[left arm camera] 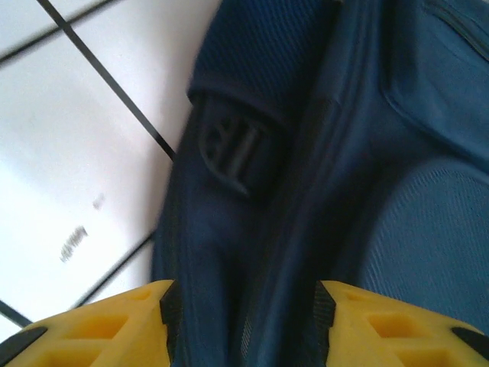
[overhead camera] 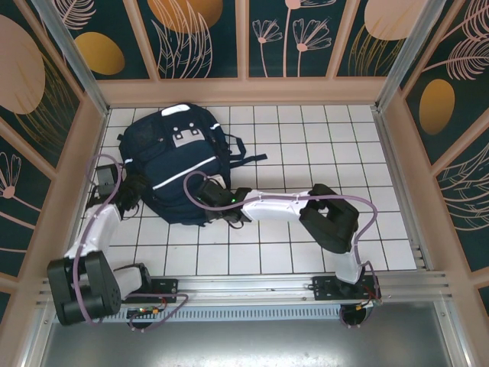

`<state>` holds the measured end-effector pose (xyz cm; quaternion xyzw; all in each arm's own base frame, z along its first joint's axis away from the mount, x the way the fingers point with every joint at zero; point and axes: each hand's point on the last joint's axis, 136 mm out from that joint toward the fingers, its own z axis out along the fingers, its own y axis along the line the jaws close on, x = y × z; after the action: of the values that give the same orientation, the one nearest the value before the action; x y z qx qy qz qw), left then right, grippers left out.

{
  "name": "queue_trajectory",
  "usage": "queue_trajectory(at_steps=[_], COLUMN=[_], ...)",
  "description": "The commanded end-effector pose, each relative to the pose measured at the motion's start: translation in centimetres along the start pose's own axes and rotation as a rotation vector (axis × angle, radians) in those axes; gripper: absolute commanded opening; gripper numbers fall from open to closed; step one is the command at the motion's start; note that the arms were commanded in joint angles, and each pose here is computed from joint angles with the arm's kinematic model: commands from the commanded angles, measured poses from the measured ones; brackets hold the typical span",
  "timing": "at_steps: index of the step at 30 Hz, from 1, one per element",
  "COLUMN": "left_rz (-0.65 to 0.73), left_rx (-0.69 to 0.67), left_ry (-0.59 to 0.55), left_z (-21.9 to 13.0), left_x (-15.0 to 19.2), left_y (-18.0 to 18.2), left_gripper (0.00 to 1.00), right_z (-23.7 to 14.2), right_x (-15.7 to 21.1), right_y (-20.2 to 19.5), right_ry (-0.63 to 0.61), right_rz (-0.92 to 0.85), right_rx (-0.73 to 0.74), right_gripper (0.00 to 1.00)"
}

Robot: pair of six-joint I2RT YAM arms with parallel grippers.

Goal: Pack the student bag

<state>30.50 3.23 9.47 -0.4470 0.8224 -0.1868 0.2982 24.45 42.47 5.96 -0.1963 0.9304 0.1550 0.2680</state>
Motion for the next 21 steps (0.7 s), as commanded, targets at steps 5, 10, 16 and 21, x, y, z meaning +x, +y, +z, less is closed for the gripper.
queue_trajectory(at_steps=[5,10,16,21], left_rz=[-0.137,-0.273,-0.334,-0.299], left_rx=[0.139,0.239,0.315,0.286], left_ry=[0.230,0.287,0.316,0.351], left_z=[-2.0,-3.0,-3.0,-2.0], left_x=[8.7,11.9,13.3,15.0], left_y=[-0.6,-1.6,-3.6,-4.6], left_gripper=[0.49,0.47,0.48,0.50], right_z=[0.2,0.1,-0.2,-0.4], right_x=[-1.2,-1.2,-1.3,-1.2], right_y=[3.1,3.4,3.6,3.8], right_ry=[-0.035,-0.041,-0.052,-0.056], right_rz=[-0.041,-0.041,-0.038,-0.043], right_rx=[-0.111,-0.130,-0.149,-0.149], right_gripper=[0.00,0.00,0.00,0.00])
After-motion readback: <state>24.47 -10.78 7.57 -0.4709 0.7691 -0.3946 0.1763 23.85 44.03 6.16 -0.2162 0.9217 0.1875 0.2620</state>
